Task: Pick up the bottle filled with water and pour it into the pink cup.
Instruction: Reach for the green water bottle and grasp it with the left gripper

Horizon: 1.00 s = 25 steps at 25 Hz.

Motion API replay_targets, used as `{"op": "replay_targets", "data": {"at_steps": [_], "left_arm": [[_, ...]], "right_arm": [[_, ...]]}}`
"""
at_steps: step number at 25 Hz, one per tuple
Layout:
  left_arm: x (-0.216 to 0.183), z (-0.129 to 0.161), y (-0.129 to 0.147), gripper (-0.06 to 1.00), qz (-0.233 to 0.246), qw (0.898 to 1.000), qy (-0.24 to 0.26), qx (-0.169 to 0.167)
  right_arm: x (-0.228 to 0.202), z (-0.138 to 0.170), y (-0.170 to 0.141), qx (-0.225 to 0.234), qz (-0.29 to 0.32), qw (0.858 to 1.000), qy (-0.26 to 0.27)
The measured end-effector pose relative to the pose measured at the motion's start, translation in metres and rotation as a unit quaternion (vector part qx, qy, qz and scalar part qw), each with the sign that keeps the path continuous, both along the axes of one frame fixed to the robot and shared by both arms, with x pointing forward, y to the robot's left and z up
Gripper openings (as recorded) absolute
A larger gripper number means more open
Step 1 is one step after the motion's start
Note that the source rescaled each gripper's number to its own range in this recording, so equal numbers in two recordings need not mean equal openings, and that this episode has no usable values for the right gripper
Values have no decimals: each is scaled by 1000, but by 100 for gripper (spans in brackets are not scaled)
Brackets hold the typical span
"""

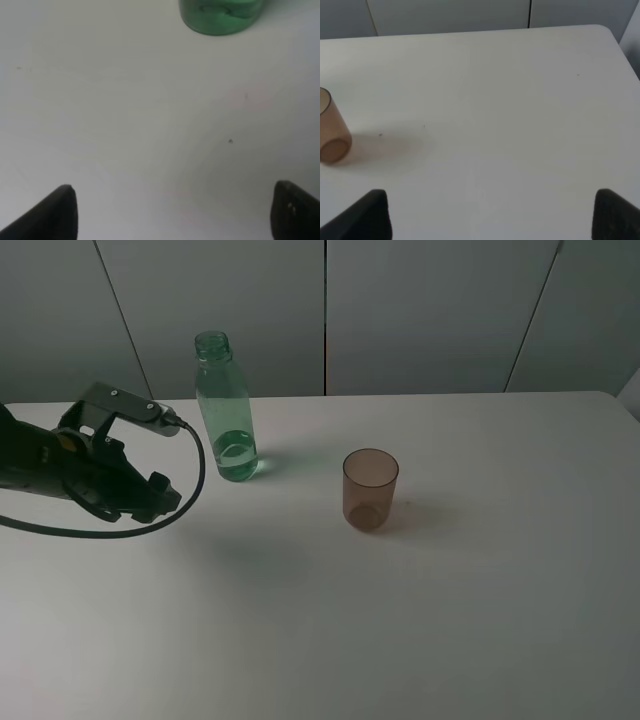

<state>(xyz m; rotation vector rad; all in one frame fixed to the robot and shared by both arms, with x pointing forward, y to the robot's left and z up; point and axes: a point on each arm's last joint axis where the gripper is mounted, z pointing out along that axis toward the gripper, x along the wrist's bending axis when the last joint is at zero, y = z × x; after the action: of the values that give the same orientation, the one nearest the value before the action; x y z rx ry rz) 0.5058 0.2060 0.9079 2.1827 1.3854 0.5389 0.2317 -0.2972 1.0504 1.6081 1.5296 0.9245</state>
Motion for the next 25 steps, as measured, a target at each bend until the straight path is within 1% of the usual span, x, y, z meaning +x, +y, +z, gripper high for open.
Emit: {"op": "replay_targets", "data": {"at_steps": [2,6,10,13,16,18,21,25], "left_arm": [[1,-8,-4,95,-1,1000,6,0],[-1,-20,-18,95,-23,1000,2,4],[1,-25,-24,95,-42,999,-17,4],[5,-22,-28,95,-47,998,-46,-18],[8,-17,-33,95,-58,994,-80,-48],[4,-18,-33,95,-62,992,-91,-60],[-2,-21,-31,95,-65,991,-96,-68],[-7,-24,-30,95,-68,991,-96,-70]], "right_arm": [[0,0,0,0,0,1000,0],[0,0,0,0,0,1000,0],[0,0,0,0,0,1000,0],[0,0,0,0,0,1000,0],[0,0,0,0,0,1000,0],[0,0,0,0,0,1000,0],[0,0,0,0,0,1000,0],[0,0,0,0,0,1000,0]]}}
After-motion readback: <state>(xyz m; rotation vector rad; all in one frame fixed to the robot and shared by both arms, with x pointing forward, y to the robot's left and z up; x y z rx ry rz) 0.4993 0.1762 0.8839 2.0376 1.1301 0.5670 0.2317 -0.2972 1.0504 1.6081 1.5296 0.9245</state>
